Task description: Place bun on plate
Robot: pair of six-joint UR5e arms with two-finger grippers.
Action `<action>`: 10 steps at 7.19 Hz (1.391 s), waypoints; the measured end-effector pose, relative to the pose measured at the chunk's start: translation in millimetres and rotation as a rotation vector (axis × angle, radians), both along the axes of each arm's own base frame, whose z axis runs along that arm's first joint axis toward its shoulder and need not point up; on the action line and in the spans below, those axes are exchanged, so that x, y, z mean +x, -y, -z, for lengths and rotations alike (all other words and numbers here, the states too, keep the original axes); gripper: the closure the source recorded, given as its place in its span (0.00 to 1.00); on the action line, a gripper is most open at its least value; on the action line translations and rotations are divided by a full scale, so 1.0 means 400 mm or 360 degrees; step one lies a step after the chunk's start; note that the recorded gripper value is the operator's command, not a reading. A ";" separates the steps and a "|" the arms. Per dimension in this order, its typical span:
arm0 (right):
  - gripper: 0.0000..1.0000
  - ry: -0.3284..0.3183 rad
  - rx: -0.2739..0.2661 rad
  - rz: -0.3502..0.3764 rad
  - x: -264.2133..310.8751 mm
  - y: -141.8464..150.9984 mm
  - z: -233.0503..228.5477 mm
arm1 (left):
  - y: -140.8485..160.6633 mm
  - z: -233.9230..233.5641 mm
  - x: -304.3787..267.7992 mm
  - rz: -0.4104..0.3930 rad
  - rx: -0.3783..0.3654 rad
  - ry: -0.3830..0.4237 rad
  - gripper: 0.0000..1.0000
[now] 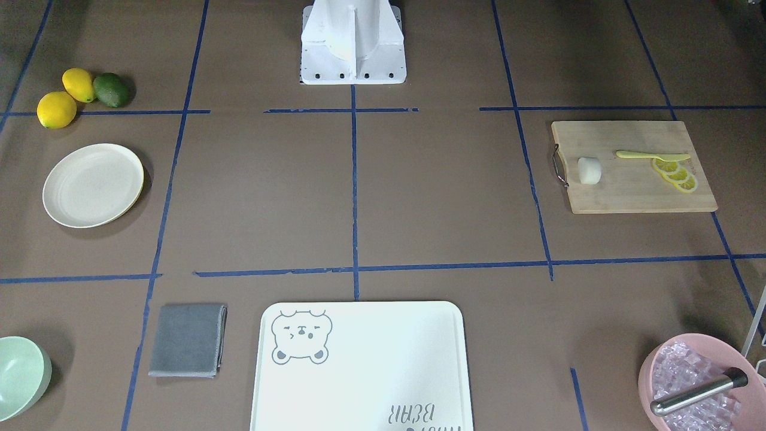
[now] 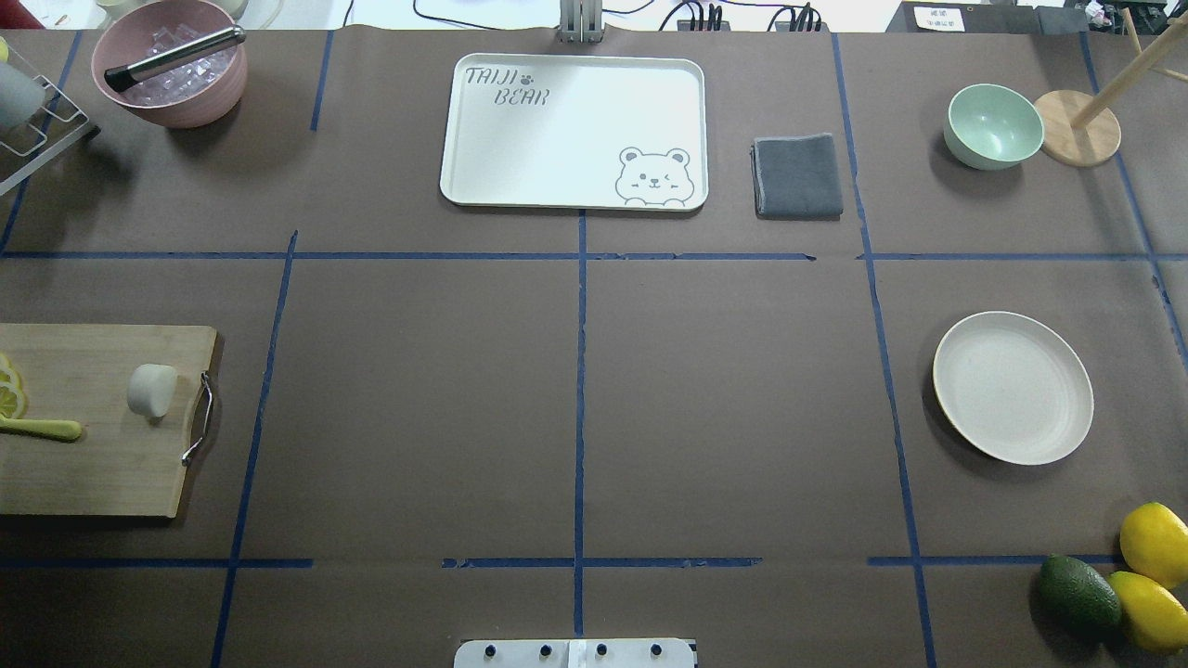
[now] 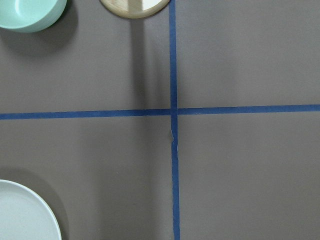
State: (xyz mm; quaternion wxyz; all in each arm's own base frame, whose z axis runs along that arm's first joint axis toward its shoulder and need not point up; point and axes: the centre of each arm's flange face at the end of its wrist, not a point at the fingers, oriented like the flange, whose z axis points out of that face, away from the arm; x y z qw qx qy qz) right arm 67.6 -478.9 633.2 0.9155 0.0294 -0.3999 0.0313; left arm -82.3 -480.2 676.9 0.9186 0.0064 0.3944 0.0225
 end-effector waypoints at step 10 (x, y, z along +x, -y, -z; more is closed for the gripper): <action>0.00 0.0003 0.0090 0.0094 -0.139 0.076 0.130 | 0.006 0.013 -0.001 0.0000 0.0024 -0.0002 0.00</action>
